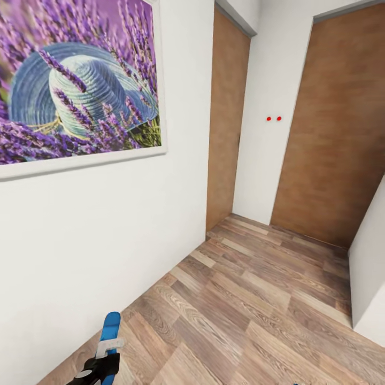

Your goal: In the bedroom, move the book from the bed onto either nightstand, and place the two sandals side by side next to the bed.

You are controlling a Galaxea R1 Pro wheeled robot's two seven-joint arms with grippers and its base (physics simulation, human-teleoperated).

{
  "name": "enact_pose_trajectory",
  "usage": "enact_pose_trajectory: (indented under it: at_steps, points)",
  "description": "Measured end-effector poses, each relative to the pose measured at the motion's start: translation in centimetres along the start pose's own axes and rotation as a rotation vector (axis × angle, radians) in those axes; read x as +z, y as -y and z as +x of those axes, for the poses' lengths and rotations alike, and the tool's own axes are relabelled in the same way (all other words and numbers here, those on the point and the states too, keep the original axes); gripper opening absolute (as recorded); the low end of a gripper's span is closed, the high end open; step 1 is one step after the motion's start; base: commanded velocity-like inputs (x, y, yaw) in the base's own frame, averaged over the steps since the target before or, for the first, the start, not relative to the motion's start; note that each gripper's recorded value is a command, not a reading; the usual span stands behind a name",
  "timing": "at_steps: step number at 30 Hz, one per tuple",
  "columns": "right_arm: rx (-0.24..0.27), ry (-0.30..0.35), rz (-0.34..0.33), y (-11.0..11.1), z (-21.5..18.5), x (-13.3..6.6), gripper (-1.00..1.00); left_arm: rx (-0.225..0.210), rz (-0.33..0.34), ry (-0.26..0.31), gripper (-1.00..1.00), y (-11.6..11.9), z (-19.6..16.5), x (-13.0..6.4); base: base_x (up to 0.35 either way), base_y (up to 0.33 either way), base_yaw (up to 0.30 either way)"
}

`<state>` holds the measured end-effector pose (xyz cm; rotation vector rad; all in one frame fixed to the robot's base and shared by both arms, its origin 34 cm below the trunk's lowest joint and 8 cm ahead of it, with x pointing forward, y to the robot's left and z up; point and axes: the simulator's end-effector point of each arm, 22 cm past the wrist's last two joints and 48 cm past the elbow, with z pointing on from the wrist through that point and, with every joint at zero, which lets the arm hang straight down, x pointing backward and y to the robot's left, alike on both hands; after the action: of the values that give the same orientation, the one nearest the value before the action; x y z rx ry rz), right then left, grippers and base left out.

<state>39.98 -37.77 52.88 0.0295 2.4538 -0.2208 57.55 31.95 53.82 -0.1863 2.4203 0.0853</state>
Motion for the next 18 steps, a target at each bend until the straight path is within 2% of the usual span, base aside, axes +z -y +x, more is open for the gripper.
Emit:
enact_pose_trajectory:
  at_steps: [6, 13, 18]
  points:
    - [-0.001, -0.001, -0.001, -0.03, 0.04, 0.01, 1.0, 0.0, 0.0, 0.0, -1.0, 0.01, 0.02, 0.0, 0.009, 0.024, -0.288]
    - [-0.001, -0.001, -0.001, -0.02, 0.05, 0.01, 1.0, 0.0, 0.0, 0.0, -1.0, 0.0, -0.01, 0.0, 0.001, 0.166, -0.288]
    - [-0.001, -0.001, -0.001, -0.07, 0.05, 0.01, 1.0, 0.0, 0.001, 0.001, -1.0, 0.03, -0.03, 0.0, 0.0, 0.066, -0.288]
